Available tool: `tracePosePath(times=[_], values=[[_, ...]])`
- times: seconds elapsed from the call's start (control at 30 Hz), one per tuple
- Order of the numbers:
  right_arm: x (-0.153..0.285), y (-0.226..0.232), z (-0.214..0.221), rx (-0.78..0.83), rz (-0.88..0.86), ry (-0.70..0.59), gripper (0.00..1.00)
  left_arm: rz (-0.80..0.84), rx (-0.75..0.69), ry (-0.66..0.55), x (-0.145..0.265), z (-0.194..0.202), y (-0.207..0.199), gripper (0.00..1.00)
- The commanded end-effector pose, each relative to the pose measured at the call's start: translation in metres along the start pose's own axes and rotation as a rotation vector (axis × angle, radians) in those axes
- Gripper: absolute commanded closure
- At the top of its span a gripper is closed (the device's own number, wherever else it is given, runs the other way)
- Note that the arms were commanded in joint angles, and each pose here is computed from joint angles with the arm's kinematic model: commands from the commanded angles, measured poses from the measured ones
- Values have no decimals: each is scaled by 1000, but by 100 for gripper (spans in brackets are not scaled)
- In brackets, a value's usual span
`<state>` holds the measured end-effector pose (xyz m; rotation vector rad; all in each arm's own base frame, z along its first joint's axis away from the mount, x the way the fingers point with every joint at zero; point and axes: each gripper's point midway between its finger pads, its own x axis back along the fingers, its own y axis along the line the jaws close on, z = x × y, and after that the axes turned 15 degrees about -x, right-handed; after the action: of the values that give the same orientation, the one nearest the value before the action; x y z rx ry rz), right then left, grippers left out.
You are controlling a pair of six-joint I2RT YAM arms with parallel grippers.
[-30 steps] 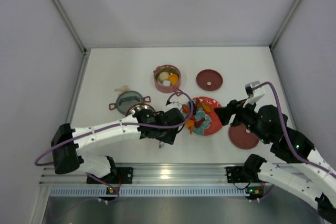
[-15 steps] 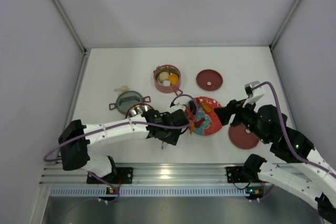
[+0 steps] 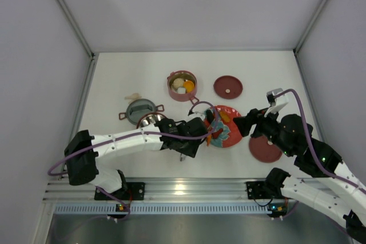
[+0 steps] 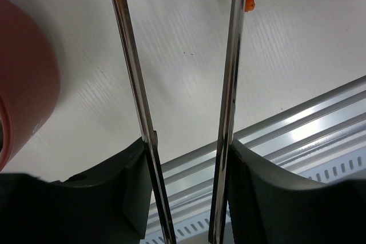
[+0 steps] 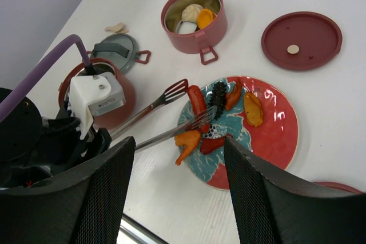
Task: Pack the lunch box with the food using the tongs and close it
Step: Pick up the fake food from the plate.
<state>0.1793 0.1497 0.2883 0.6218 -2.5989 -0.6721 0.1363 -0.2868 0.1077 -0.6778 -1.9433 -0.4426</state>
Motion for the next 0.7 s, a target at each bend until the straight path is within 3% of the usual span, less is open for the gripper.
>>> tracePosePath(times=[0.0,0.67], values=[[2,2,0,10,-6,0,37,61,-5,-56,9,-18,-12,47],[1,-1,3,8,1,4,37,78,-24,-1,6,-8,-16,47]])
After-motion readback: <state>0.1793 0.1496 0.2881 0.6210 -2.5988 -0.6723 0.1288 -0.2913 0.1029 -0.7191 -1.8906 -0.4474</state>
